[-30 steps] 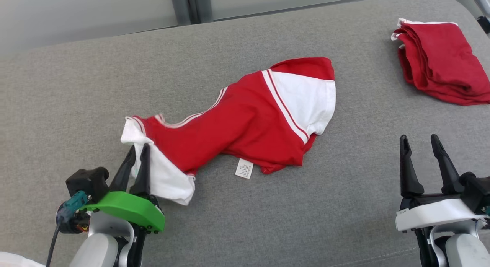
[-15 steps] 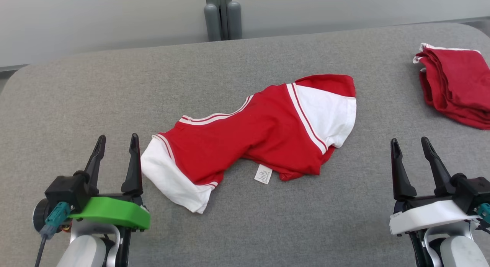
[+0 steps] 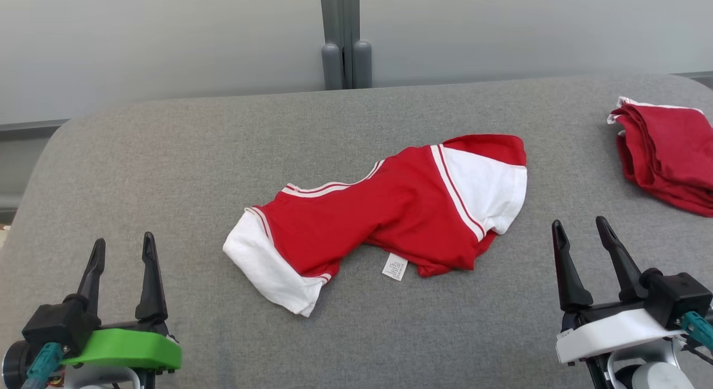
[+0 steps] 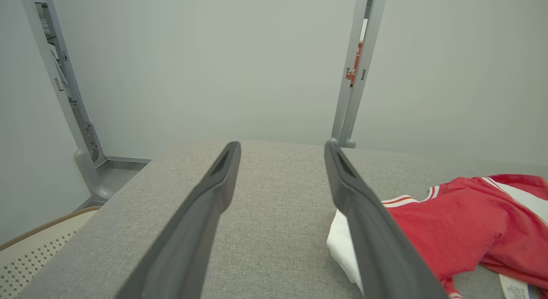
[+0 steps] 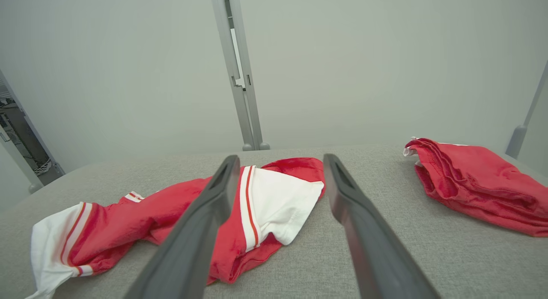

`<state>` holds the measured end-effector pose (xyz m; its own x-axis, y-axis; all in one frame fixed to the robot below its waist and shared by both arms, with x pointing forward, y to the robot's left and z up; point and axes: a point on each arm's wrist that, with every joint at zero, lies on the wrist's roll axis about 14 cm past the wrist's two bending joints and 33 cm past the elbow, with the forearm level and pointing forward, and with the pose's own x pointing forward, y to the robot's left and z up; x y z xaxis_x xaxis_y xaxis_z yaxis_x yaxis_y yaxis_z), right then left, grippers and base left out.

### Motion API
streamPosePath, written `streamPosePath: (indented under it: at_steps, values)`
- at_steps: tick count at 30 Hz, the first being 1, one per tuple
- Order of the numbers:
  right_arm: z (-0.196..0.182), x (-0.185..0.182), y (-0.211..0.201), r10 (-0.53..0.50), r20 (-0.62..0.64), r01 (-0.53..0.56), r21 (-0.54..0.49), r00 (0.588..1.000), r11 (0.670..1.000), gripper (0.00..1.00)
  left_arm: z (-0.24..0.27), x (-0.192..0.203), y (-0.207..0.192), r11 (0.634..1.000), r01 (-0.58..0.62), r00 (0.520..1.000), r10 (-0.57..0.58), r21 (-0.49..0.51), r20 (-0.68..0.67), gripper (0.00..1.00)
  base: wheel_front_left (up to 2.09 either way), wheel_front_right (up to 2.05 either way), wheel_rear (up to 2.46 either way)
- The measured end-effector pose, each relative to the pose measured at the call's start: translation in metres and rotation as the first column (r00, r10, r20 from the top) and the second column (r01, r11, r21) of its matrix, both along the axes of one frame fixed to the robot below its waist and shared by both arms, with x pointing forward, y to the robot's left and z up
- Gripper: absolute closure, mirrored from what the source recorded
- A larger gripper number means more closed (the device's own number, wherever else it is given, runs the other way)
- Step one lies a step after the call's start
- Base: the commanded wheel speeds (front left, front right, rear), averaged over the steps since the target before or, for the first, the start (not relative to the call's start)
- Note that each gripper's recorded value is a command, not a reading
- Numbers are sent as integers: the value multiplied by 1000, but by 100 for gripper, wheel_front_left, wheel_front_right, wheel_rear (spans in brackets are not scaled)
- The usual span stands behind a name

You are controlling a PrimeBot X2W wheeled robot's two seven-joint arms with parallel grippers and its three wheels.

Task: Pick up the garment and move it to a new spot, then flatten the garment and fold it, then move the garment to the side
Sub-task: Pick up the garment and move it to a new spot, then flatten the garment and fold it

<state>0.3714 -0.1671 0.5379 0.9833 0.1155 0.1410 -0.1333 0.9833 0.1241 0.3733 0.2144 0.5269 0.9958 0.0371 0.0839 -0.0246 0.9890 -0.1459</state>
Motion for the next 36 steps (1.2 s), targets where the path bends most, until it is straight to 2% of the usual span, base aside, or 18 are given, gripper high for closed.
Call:
streamPosePath:
  at_steps: [19,36]
  values:
    - [4,-21,1,-4,-2,4,7,1000,1000,0,9,-27,13,999,-35,998,36,-18,49,0,0,0,0]
    - [3,-21,2,-2,-11,2,11,1000,1000,0,2,-28,12,999,-32,999,32,-4,39,0,0,0,0]
